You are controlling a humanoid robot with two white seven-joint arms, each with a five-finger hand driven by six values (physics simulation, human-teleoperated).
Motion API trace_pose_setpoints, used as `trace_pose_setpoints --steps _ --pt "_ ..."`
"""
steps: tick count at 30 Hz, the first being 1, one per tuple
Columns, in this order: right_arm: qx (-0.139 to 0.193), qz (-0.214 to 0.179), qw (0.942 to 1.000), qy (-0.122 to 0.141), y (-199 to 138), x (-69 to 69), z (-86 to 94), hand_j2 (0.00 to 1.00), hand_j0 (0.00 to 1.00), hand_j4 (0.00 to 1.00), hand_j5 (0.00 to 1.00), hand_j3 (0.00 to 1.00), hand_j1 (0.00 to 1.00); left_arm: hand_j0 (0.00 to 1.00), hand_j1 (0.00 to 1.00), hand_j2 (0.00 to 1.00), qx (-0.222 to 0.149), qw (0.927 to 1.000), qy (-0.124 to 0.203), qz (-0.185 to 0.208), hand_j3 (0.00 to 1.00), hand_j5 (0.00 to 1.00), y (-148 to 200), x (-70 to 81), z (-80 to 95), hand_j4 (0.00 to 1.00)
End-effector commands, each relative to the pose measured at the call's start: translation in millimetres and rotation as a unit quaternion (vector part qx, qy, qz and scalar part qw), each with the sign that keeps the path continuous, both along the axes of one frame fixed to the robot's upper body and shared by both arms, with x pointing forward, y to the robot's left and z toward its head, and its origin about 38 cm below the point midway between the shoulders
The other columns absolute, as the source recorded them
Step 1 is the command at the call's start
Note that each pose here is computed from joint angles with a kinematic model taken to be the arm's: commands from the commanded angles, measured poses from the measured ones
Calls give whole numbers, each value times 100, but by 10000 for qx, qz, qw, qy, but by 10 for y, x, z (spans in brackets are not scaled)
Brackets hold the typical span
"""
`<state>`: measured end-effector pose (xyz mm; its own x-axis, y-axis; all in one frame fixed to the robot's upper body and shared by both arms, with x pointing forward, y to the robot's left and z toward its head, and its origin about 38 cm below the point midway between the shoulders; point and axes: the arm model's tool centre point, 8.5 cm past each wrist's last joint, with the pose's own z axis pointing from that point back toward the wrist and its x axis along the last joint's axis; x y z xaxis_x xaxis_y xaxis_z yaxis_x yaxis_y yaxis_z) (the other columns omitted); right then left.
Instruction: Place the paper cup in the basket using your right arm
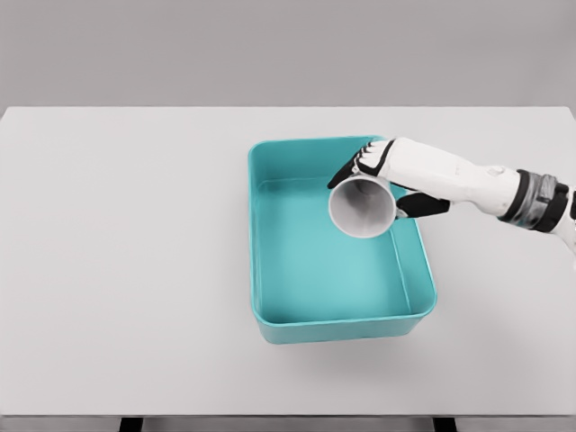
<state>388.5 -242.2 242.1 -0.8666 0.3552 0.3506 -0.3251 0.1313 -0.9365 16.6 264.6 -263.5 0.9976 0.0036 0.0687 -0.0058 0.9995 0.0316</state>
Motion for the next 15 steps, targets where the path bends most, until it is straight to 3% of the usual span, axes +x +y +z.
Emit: trace_pose_setpoints --steps 1,8,11,15 --pt "-245 146 9994 205 34 -54 -130 54 54 54 54 54 54 100 100 100 -1 10000 -1 0 100 100 0 0 0 100" --pt "-583 271 9977 222 85 -65 -194 58 58 58 58 58 58 100 100 100 -1 10000 -1 0 100 100 0 0 0 100" --pt "-574 270 9978 201 88 -59 -179 97 97 97 97 97 97 100 100 100 -1 10000 -1 0 100 100 0 0 0 100" --pt "-571 262 9979 176 80 -59 -161 99 99 99 99 99 99 100 100 100 -1 10000 -1 0 100 100 0 0 0 100"
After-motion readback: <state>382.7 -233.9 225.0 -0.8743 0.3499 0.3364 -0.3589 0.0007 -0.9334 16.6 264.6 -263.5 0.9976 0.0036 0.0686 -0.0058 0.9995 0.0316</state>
